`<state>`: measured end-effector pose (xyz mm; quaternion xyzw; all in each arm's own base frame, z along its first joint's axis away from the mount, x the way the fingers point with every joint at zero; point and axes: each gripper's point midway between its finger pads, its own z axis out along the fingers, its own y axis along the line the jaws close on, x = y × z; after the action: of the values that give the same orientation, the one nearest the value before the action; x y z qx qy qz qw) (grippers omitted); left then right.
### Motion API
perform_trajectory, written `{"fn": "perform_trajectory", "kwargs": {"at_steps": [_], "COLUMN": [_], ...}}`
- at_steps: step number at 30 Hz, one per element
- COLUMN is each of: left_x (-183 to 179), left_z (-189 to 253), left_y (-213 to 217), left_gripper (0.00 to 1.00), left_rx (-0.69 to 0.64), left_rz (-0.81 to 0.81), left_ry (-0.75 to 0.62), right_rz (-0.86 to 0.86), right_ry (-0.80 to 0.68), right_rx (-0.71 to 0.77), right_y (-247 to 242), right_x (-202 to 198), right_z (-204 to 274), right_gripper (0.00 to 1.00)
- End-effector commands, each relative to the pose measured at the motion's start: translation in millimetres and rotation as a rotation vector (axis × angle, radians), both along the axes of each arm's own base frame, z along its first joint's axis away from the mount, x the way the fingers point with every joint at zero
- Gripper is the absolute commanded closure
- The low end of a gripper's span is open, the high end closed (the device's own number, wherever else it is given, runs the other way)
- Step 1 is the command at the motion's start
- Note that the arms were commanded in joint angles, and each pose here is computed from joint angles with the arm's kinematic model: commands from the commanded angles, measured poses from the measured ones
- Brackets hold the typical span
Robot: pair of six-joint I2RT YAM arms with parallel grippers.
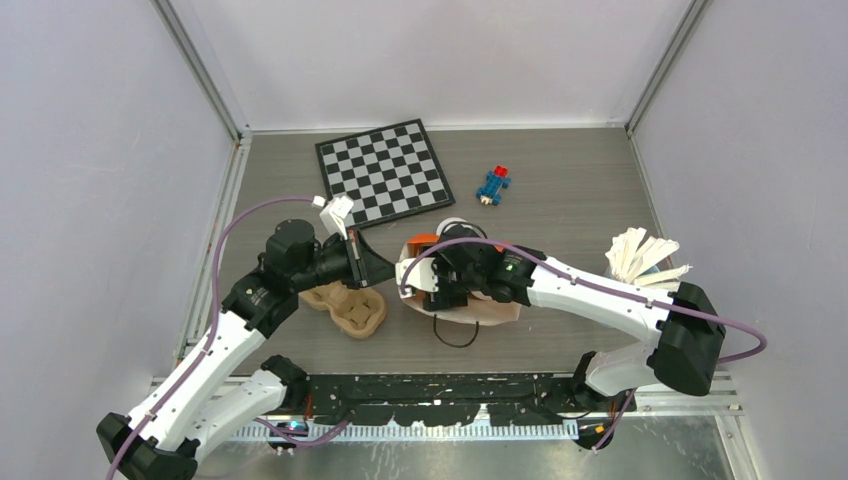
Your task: Pack the takeout coffee
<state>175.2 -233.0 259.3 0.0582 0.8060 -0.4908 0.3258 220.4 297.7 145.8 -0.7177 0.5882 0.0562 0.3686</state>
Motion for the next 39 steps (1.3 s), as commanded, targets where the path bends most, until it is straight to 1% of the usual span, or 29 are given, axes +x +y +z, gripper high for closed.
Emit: {"fn": "perform_trajectory", "kwargs": {"at_steps": [1, 3, 5, 9, 15, 18, 21, 22, 23, 27, 31, 37, 39], "left_x": [-1, -1, 0, 0, -1, -2, -2, -2, -2, -3, -3, -2, -3], "left_z": [19, 19, 19, 18, 19, 20, 20, 20, 21, 21, 19, 17, 16], "left_y": [-3, -3, -2, -3, -3, -3, -2, -2, -2, -1, 0, -1, -1], "left_gripper": [1.0, 1.0, 1.0, 1.0, 1.0, 1.0, 1.0, 1.0, 1.0, 1.0, 1.0, 1.0, 1.0], "left_rx": [-0.031, -0.029, -0.029, -0.03, -0.036, -0.037, -0.038, -0.037, -0.038, -0.039, -0.035, -0.032, -0.032], "left_rz": [-0.025, -0.024, -0.021, -0.024, -0.023, -0.024, -0.023, -0.023, -0.023, -0.021, -0.015, -0.015, -0.017], "left_ry": [-0.064, -0.064, -0.064, -0.059, -0.061, -0.062, -0.064, -0.063, -0.065, -0.067, -0.063, -0.054, -0.052], "right_rz": [0.01, 0.011, 0.009, 0.017, 0.028, 0.029, 0.031, 0.034, 0.035, 0.039, 0.037, 0.033, 0.036], "right_ry": [0.023, 0.057, 0.069, 0.055, 0.024, 0.013, 0.005, 0.001, -0.003, 0.003, -0.008, -0.041, -0.037], "right_rx": [0.073, 0.083, 0.061, 0.059, 0.027, 0.022, 0.023, 0.022, 0.022, 0.02, 0.022, 0.017, 0.017], "right_y": [10, 11, 9, 8, 9, 10, 12, 12, 13, 12, 10, 4, 3], "right_x": [-4, -10, -13, -12, -6, -4, -3, -3, -3, -5, -6, -4, -6], "right_z": [26, 25, 18, 12, 2, 0, -1, -1, 0, -1, 3, 11, 12], "right_gripper": [0.26, 0.26, 0.3, 0.35, 0.37, 0.41, 0.48, 0.53, 0.6, 0.73, 0.8, 0.96, 0.97]}}
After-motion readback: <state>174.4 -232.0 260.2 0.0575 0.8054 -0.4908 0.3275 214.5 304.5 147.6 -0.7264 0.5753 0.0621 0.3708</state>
